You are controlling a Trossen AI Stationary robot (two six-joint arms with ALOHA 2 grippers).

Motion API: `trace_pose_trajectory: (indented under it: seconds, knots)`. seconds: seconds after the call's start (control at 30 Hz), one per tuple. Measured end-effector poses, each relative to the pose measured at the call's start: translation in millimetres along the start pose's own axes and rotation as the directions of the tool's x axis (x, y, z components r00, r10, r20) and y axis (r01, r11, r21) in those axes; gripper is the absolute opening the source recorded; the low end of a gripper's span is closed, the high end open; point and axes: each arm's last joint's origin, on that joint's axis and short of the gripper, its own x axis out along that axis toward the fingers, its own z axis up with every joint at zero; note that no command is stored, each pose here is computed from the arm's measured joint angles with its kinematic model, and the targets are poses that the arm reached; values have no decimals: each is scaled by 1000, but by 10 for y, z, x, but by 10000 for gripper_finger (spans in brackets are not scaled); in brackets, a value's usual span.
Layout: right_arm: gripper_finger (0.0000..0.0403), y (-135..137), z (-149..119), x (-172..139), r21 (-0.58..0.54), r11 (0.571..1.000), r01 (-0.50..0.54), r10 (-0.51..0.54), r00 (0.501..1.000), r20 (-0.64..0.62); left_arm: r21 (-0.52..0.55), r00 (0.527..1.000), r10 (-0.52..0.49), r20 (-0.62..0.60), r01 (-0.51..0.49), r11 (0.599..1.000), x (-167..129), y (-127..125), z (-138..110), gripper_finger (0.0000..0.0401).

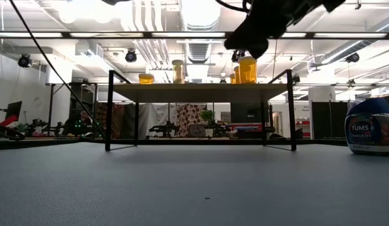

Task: Pick and place medicine bottles onto shelf by color
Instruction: Put the blue pill bottle on the shelf

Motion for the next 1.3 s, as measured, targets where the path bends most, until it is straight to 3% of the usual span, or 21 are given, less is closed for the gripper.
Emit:
trace_pose_trajectory:
  seconds: [0.27,0.4,0.53,0.7,0.87,1.0,1.13,1.3]
  knots:
    - [9,252,252,-167,202,979,-21,50,989,-139,125,1000,-14,-4,15,992,-24,-22,-6,8]
    - [9,341,375,-310,336,942,22,59,972,-228,152,1000,-12,5,11,988,-50,-2,4,8]
    - [9,345,400,-442,454,881,133,40,936,-350,170,1000,-12,4,11,985,-73,15,7,8]
    - [9,309,244,-574,524,777,349,0,832,-555,206,999,-23,-43,31,978,-86,9,-52,8]
    - [9,272,29,-663,535,615,579,-31,696,-718,214,998,-25,-54,36,976,-104,0,-137,8]
    - [9,241,-79,-776,472,484,737,-74,572,-817,217,998,-26,-60,39,975,-126,-5,-216,8]
    - [14,209,-127,-850,392,457,798,-126,495,-860,189,1000,-17,-17,20,982,-152,23,-172,8]
    - [62,174,-224,-829,368,419,830,-133,457,-879,152,1000,-10,11,8,988,-231,82,-150,8]
